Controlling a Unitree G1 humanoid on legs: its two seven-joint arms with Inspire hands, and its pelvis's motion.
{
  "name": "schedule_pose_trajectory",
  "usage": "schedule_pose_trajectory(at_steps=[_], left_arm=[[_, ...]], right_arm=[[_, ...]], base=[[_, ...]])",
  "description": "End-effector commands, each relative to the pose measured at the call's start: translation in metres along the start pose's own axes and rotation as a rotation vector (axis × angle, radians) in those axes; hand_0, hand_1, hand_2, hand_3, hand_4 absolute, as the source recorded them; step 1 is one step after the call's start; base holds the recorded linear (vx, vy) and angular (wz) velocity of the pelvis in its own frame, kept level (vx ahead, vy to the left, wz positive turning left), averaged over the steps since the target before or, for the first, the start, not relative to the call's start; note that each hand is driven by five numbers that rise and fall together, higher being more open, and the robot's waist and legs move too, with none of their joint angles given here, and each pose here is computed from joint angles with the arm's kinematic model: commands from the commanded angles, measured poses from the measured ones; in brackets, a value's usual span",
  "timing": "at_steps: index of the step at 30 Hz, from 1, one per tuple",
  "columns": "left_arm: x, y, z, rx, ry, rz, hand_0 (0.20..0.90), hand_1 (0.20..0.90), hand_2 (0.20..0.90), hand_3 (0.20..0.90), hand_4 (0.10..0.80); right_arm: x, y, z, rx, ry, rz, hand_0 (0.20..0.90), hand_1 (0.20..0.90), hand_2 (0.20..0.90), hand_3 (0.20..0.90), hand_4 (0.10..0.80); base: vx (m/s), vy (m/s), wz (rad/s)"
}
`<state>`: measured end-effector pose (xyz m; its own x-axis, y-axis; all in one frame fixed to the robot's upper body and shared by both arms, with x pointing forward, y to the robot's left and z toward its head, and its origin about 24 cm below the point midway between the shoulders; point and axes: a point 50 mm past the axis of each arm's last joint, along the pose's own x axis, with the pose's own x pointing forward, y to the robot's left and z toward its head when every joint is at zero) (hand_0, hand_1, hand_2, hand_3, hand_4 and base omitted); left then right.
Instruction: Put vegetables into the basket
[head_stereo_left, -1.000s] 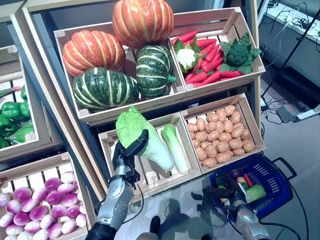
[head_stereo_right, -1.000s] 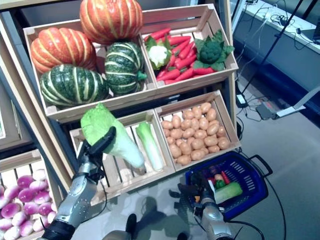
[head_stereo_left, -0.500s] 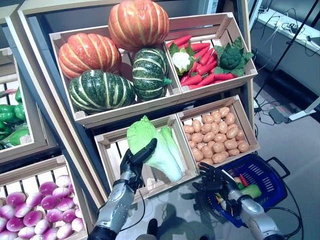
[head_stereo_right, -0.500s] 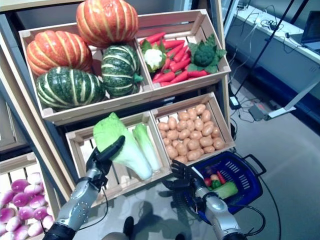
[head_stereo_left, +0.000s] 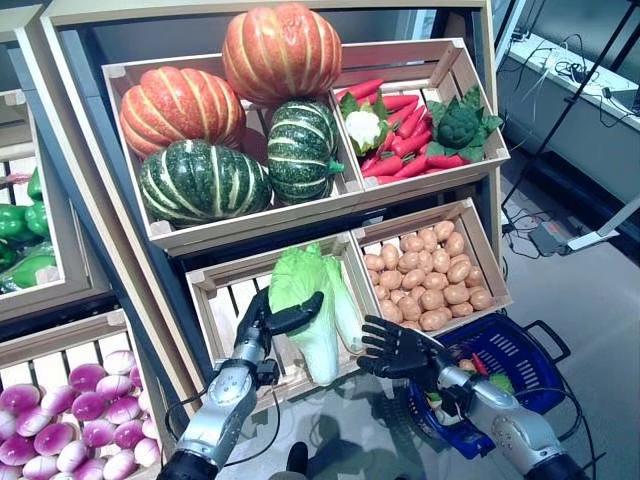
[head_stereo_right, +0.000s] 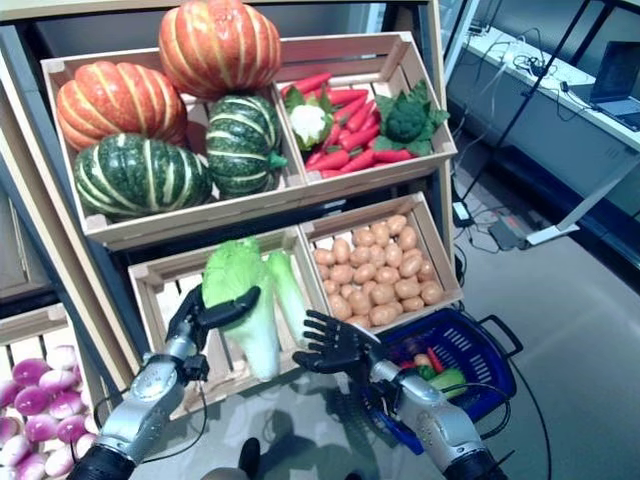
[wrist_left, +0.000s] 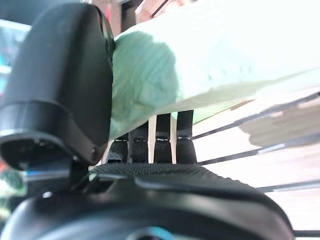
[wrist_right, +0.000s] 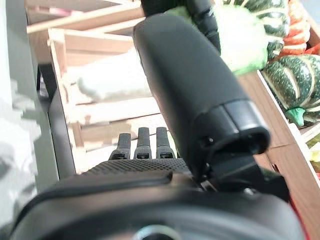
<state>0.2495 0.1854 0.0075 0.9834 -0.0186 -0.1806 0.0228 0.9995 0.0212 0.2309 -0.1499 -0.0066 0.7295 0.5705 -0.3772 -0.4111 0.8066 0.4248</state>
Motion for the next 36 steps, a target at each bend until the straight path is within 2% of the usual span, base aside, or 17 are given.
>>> schedule_pose_trajectory(at_steps=[1,11,20,24,28,33,36], left_arm=[[0.021,-0.02,0.071,0.008,-0.353,-0.13,0.3,0.3,0.3,0.3,0.4],[0.018,-0.038,0.077,-0.093,-0.356,-0.283,0.3,0.3,0.3,0.3,0.4],[0.015,-0.049,0.084,-0.178,-0.398,-0.344,0.3,0.3,0.3,0.3,0.4],[0.012,-0.051,0.095,-0.327,-0.461,-0.384,0.3,0.3,0.3,0.3,0.4],[0.009,-0.057,0.102,-0.384,-0.485,-0.43,0.3,0.3,0.3,0.3,0.4],[0.007,-0.064,0.108,-0.376,-0.505,-0.433,0.3,0.3,0.3,0.3,0.4],[0.007,-0.063,0.11,-0.379,-0.507,-0.426,0.3,0.3,0.3,0.3,0.4]], right_arm=[[0.01,0.038,0.041,0.049,-0.103,0.323,0.9,0.9,0.9,0.9,0.8],[0.017,0.071,0.034,0.21,-0.004,0.565,0.9,0.9,0.9,0.9,0.8],[0.02,0.082,0.032,0.239,0.046,0.591,0.9,0.9,0.9,0.9,0.8],[0.023,0.077,0.026,0.298,0.083,0.532,0.9,0.9,0.9,0.9,0.8],[0.025,0.074,0.026,0.348,0.067,0.447,0.9,0.9,0.9,0.9,0.8],[0.03,0.064,0.031,0.405,0.019,0.28,0.9,0.9,0.9,0.9,0.8],[0.03,0.061,0.031,0.411,0.017,0.249,0.9,0.9,0.9,0.9,0.8]], base=[[0.0,0.0,0.0],[0.0,0.0,0.0],[0.0,0.0,0.0],[0.0,0.0,0.0],[0.0,0.0,0.0],[0.0,0.0,0.0],[0.0,0.0,0.0]])
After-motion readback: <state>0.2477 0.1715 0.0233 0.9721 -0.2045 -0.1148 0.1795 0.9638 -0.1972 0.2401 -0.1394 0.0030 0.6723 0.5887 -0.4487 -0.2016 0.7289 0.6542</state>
